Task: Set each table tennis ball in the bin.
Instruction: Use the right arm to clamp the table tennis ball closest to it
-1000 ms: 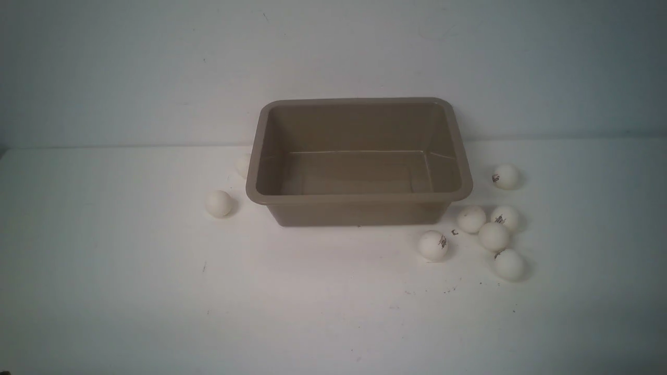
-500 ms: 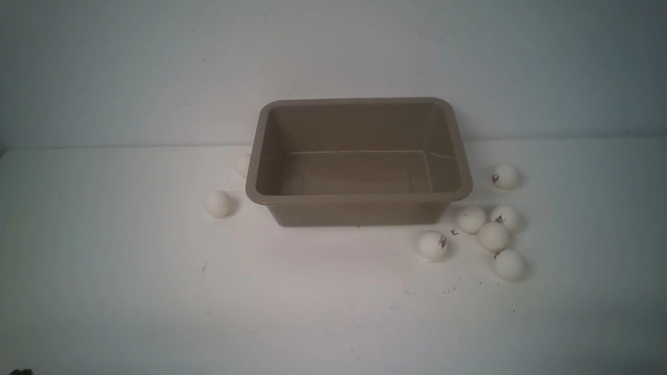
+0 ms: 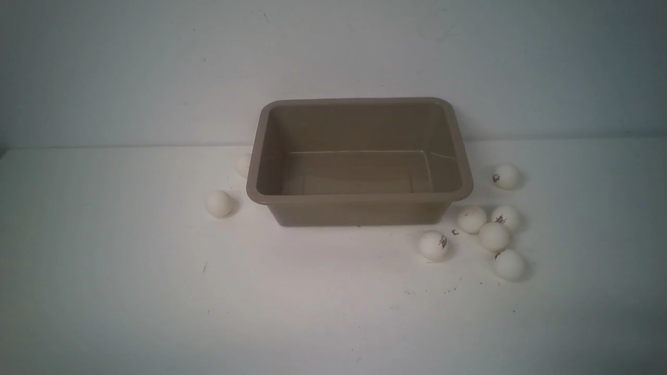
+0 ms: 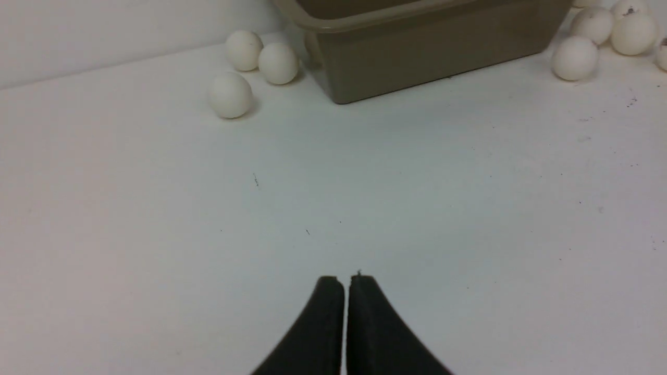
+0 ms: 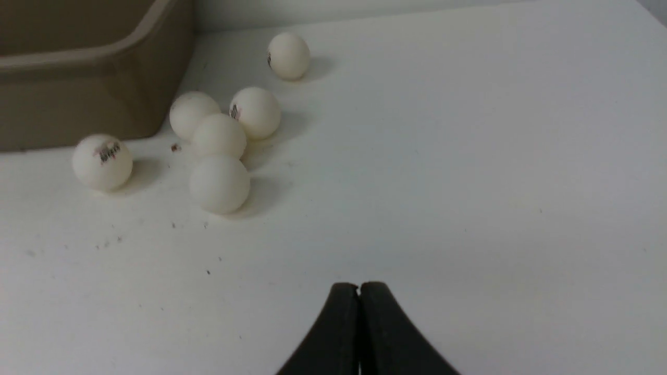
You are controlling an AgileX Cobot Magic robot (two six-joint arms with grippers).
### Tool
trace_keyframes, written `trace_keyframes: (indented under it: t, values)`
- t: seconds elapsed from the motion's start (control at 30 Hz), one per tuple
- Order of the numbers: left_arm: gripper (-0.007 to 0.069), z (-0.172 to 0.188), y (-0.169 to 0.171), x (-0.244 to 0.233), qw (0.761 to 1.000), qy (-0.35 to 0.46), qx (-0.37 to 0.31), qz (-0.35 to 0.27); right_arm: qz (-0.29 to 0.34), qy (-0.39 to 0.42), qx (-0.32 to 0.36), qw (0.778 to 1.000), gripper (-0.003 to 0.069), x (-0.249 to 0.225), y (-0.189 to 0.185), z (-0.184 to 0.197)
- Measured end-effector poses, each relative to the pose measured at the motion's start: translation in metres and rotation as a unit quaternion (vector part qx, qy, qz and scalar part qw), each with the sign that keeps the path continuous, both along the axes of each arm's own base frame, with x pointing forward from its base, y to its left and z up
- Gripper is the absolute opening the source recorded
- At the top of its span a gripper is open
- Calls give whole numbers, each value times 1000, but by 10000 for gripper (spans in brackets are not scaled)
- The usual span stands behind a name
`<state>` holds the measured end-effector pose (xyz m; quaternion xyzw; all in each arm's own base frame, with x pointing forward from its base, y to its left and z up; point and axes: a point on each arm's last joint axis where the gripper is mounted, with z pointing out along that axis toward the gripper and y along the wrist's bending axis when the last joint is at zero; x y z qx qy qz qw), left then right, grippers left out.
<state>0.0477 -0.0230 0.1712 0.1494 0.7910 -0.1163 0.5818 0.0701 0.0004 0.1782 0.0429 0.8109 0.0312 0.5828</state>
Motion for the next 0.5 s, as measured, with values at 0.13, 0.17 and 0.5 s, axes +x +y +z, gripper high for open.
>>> trace_keyframes:
  t: [0.13,0.17,0.5]
  values:
    - [-4,0,-1,0,1000,7,-22,0,-34,-80,105,991,-18,4,-1,14]
    - [-4,1,-2,-1,999,14,-46,1,-47,-99,139,984,-18,4,-3,17]
    - [-4,18,-13,-2,922,83,-378,9,-186,-194,472,840,-18,2,-22,28]
